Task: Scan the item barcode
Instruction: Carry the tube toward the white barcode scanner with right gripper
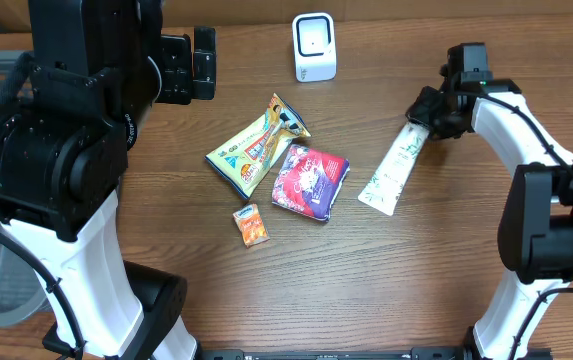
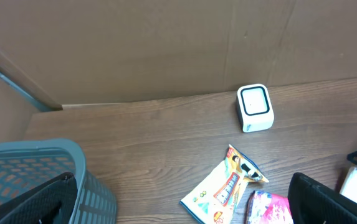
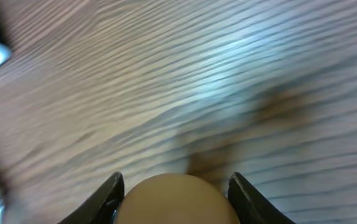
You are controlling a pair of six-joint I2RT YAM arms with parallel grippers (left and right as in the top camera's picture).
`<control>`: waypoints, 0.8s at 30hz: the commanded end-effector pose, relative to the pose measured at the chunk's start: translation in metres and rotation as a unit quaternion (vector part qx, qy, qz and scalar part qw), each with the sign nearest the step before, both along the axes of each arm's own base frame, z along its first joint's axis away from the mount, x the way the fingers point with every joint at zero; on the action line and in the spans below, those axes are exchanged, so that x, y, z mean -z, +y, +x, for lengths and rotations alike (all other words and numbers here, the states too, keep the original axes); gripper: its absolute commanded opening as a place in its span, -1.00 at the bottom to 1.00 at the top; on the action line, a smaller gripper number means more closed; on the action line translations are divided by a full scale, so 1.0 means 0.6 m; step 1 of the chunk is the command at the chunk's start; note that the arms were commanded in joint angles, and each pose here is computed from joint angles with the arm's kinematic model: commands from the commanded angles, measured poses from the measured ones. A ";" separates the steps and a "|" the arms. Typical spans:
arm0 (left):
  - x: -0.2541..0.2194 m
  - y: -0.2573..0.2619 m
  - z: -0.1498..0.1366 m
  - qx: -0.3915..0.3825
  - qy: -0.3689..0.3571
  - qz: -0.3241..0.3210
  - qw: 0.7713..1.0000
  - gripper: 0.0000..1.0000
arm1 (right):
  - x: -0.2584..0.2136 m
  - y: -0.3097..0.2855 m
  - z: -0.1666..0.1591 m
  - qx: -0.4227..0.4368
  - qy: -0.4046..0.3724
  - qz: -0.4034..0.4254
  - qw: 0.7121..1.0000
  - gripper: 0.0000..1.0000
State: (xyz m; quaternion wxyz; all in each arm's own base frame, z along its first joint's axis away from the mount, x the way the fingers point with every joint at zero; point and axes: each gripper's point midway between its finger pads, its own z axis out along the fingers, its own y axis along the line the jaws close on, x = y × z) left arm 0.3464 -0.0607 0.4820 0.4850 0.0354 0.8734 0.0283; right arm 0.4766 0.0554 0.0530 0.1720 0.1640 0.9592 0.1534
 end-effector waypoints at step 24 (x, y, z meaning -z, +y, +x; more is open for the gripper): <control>0.006 -0.002 0.006 -0.003 0.006 -0.006 1.000 1.00 | -0.283 0.200 -0.146 -0.420 -0.211 0.305 0.828 -0.75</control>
